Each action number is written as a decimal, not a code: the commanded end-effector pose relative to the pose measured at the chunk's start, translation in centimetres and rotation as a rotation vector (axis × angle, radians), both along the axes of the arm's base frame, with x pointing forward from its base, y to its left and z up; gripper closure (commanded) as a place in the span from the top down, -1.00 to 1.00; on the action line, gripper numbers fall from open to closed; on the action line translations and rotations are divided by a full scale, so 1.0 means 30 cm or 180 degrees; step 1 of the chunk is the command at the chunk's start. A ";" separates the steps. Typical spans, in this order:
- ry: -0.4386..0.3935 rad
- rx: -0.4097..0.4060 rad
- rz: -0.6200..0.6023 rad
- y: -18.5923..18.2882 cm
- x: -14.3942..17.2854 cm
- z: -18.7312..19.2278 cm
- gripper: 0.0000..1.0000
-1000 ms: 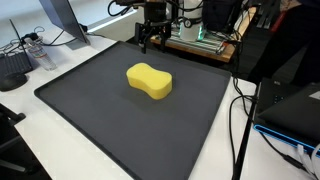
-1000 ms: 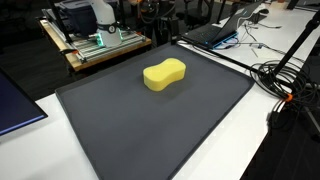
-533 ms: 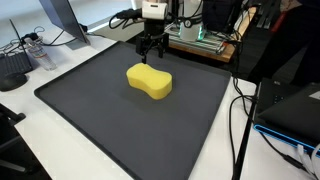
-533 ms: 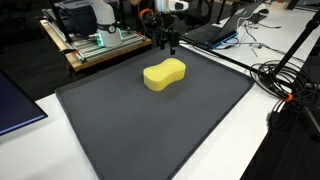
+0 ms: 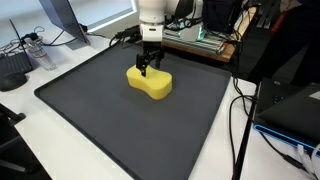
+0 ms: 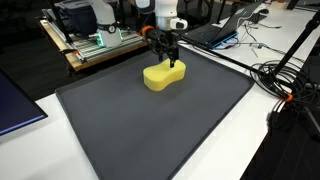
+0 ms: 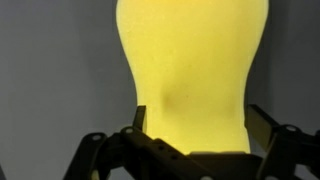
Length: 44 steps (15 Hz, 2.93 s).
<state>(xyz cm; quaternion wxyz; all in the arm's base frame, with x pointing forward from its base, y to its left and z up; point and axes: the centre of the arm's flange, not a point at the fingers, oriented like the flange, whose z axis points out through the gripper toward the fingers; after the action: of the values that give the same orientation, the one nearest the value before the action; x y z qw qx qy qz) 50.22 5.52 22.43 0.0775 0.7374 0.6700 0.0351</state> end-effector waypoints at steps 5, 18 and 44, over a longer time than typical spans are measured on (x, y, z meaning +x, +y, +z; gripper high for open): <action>0.0049 -0.0138 0.0397 -0.050 0.065 -0.064 1.00; 0.0430 -0.0015 0.0617 -0.040 0.119 -0.127 1.00; 0.0389 0.0284 0.0115 -0.092 0.150 -0.023 -0.91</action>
<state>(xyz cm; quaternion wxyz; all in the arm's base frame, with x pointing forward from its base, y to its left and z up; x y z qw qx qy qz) 54.34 3.32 20.52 0.0097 0.7261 0.6874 0.0107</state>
